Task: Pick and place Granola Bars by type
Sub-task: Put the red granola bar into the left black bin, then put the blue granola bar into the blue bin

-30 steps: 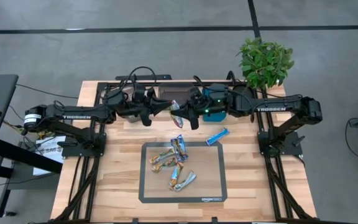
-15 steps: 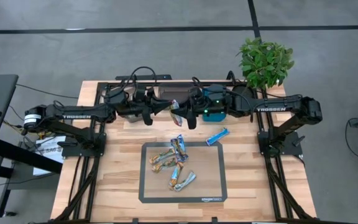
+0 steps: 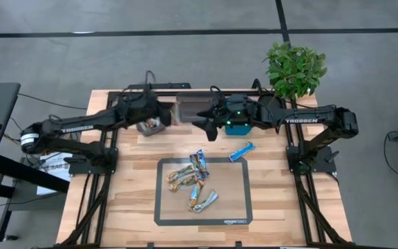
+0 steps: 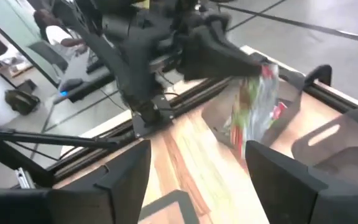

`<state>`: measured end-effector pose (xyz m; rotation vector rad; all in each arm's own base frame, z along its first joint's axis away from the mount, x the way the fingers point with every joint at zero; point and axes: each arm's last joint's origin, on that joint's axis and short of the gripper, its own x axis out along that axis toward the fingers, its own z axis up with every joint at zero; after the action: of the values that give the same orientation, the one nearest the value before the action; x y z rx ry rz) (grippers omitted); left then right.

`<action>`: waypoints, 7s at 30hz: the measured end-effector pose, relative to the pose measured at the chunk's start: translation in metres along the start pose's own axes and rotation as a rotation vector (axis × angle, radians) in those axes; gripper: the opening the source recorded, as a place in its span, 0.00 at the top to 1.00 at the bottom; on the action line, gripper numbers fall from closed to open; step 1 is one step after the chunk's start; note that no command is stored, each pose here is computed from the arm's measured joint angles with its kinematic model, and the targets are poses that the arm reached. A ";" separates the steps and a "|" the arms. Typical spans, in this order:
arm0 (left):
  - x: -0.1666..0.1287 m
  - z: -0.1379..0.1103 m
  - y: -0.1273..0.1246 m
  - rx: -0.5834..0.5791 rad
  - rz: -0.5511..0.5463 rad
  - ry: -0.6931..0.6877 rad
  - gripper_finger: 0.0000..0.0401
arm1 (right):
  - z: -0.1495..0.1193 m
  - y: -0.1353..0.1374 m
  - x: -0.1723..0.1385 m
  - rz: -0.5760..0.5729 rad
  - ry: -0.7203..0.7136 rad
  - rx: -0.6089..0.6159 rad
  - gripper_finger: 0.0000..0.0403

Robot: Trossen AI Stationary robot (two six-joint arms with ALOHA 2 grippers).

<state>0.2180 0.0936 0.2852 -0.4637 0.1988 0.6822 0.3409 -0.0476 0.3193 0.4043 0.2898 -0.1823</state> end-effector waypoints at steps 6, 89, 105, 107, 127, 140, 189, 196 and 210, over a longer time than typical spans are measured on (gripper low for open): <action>-0.036 -0.007 0.042 -0.039 0.422 0.113 1.00 | -0.003 -0.001 0.000 -0.014 0.035 0.001 0.37; -0.086 -0.004 -0.039 0.020 -0.644 0.194 0.72 | -0.181 -0.064 -0.001 -0.028 1.252 -0.664 0.56; -0.086 -0.003 -0.039 -0.004 -0.642 0.186 0.72 | -0.130 -0.054 -0.008 -0.026 0.855 -0.264 0.91; -0.086 -0.003 -0.039 0.008 -0.641 0.180 0.72 | -0.112 -0.056 -0.016 -0.101 0.741 -0.161 0.90; -0.057 -0.007 -0.030 0.125 -0.357 0.106 0.72 | -0.083 -0.127 -0.050 -0.732 0.537 0.415 0.88; -0.063 0.001 -0.033 0.204 -0.357 0.176 0.72 | -0.078 -0.129 -0.051 -0.671 0.544 0.278 0.55; -0.086 -0.033 -0.035 0.276 -0.497 0.581 0.72 | -0.157 0.040 0.096 -0.198 0.903 -0.088 0.55; -0.086 -0.033 -0.035 0.296 -0.504 0.576 0.72 | -0.168 0.028 0.109 -0.226 0.930 -0.076 0.56; -0.086 -0.033 -0.035 0.296 -0.506 0.575 0.72 | -0.164 0.019 0.113 -0.234 0.917 -0.034 0.87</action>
<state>0.1745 0.0061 0.2960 -0.3931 0.6893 0.0054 0.4121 0.0235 0.1465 0.4002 1.2442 -0.2117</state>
